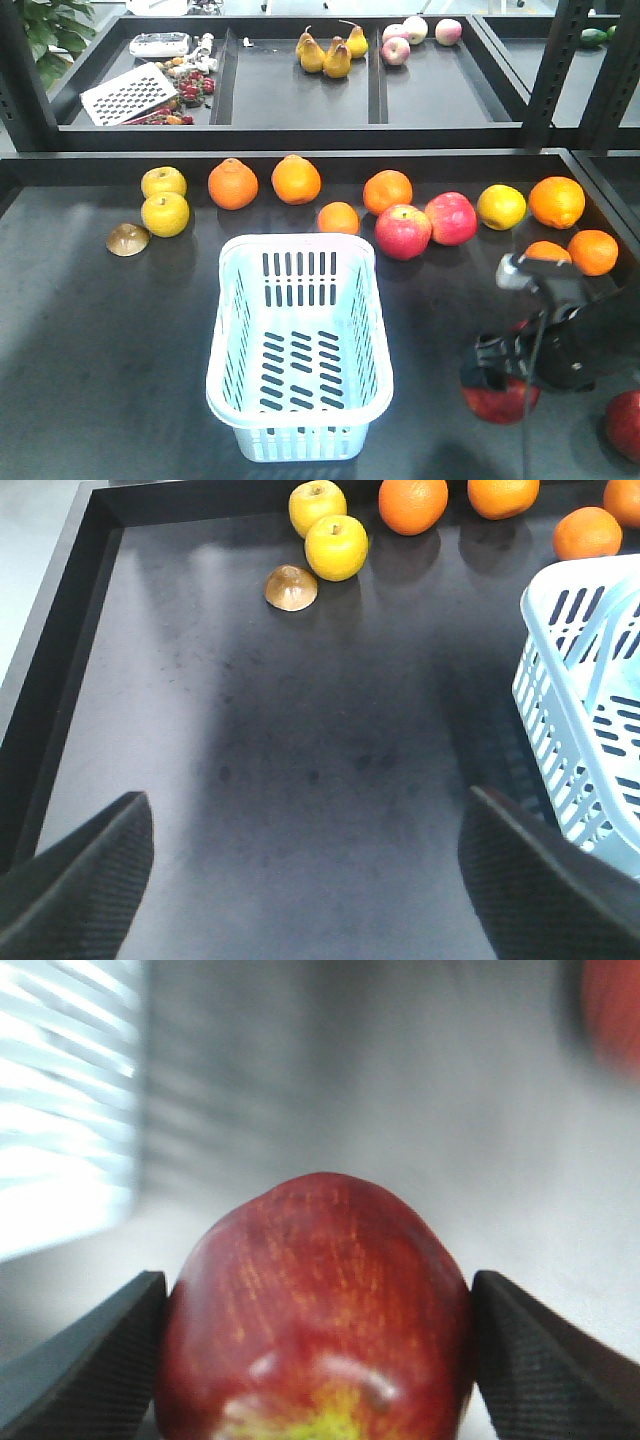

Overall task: Pick three apples into basket with both arms
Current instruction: 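Carry the red apple into the basket and open the right gripper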

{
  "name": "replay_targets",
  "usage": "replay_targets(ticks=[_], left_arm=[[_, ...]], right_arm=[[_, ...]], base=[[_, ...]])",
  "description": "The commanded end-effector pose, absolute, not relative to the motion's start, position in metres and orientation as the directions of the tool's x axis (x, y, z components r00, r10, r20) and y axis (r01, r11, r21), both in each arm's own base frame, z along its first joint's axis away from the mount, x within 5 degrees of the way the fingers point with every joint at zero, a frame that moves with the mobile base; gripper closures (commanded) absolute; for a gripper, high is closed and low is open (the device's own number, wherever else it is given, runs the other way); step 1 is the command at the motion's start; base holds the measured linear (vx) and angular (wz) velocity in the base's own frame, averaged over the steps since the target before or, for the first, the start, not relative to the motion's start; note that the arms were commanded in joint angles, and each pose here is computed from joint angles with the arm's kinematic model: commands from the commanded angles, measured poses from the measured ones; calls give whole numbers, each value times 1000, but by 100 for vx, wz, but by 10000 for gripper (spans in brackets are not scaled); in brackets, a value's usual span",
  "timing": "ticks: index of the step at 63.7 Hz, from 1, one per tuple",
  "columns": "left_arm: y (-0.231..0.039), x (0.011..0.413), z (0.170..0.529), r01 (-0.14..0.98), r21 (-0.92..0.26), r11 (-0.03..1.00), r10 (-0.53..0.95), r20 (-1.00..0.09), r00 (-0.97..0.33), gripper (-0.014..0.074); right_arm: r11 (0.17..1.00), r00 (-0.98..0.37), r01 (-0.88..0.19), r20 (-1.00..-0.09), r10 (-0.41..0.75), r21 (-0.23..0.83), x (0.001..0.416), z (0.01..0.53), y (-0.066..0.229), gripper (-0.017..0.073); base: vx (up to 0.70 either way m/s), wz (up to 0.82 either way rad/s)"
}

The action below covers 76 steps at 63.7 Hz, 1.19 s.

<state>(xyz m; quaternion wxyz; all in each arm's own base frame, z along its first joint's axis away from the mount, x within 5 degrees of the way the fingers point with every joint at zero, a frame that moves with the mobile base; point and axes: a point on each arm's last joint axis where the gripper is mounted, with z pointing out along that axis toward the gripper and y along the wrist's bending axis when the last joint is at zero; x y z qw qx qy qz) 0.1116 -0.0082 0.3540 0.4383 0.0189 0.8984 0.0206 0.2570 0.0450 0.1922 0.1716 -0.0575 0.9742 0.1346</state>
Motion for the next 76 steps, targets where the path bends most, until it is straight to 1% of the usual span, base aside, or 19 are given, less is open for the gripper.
replay_targets(ticks=[1,5,8,11,17,26,31,39,43,48,52,61,68,76], left_arm=[[-8,113,365,17,49,999,50,-833,-551,7],[-8,113,365,17,49,999,50,-833,-551,7],[-8,113,365,17,49,999,50,-833,-551,7],[-8,113,365,17,49,999,50,-833,-551,7],[-8,113,365,17,49,999,50,-833,-551,7],[-8,113,365,17,49,999,50,-833,-551,7],[-8,113,365,17,49,999,50,-833,-551,7],[-8,113,365,17,49,999,50,-833,-551,7],[-8,113,365,17,49,999,50,-833,-551,7],[-8,113,365,17,49,999,50,-833,-551,7],[-8,113,365,17,49,999,50,-833,-551,7],[-8,113,365,17,49,999,50,-833,-551,7],[-8,113,365,17,49,999,50,-833,-551,7],[-8,113,365,17,49,999,50,-833,-551,7]], right_arm=[[937,-870,-211,-491,-51,278,245,237,49,355],[919,-828,-262,-558,-56,296,237,253,57,354],[898,-789,-320,-609,-77,301,231,264,65,354],[873,-760,-367,-645,-83,320,226,272,76,354],[821,-697,-472,-707,-123,322,220,280,100,354],[799,-632,-525,-763,-136,293,226,279,131,348],[778,-620,-559,-768,-162,287,234,281,149,334],[745,-625,-602,-750,-217,286,251,273,179,273],[736,-634,-611,-736,-235,291,260,267,191,227],[729,-657,-611,-711,-251,307,271,259,200,139],[728,-669,-610,-696,-260,314,276,254,203,52],[729,-679,-607,-683,-268,318,278,249,205,-108],[731,-682,-602,-682,-263,321,278,249,204,-151],[726,-685,-605,-678,-266,327,277,250,204,-145]], base=[[0,0],[0,0],[0,0],[0,0],[0,0],[0,0],[0,0],[0,0],[0,0],[0,0],[0,0],[0,0],[0,0],[0,0]])
